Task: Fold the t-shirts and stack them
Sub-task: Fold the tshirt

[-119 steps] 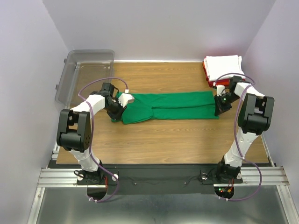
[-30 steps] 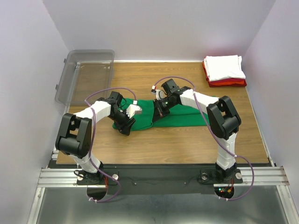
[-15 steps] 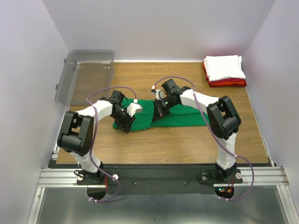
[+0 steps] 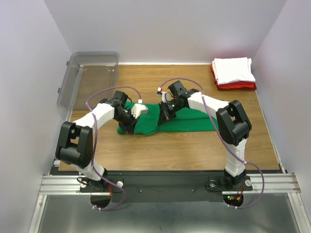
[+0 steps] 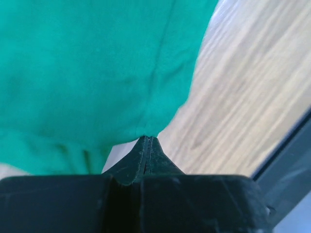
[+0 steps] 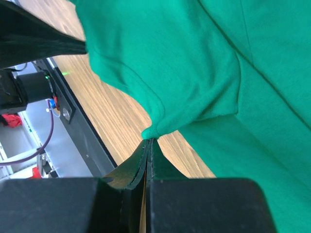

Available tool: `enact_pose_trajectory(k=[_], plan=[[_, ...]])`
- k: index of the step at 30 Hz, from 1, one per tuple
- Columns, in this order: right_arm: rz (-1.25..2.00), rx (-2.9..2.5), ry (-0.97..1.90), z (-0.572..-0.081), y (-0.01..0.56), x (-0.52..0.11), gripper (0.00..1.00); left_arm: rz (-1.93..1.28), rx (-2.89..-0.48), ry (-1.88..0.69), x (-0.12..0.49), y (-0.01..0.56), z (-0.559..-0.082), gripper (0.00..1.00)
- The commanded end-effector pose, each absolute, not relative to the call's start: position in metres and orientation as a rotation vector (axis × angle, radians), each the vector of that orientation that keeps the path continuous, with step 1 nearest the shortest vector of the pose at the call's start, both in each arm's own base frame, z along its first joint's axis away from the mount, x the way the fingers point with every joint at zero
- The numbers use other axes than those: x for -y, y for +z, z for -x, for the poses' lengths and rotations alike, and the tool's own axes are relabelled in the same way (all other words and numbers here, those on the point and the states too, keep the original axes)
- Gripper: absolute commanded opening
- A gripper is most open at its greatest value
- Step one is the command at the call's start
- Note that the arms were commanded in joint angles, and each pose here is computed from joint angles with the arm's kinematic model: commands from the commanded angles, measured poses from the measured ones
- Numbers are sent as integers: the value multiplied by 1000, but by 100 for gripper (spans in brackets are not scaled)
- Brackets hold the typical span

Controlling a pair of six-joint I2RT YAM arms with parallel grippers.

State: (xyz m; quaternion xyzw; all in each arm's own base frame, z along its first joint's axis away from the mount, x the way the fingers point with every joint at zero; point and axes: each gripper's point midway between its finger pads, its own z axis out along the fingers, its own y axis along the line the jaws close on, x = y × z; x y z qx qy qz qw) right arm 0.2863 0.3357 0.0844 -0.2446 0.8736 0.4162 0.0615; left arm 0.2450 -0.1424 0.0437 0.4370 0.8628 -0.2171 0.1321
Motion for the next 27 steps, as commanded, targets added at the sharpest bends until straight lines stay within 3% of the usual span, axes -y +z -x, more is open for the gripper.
enact_pose_trajectory(k=[1,13,18,19,23,27], plan=[[780,-2454,1294,-307,139,-350,1,-1229,-2354,-637,152,104,-264,0],[671,-2416,1277,-364,145,-341,1,-1111,-2272,-558,144,137,-343,0],[638,-2427,1294,-379,137,-342,1,-1134,-2260,-594,144,140,-353,0],[638,-2426,1296,-381,136,-343,1,-1162,-2240,-598,144,139,-350,10],[605,-2468,1276,-387,119,-341,1,-1251,-2203,-637,150,129,-326,33],[553,-2494,1259,-398,106,-337,0,-1318,-2160,-554,156,117,-317,41]])
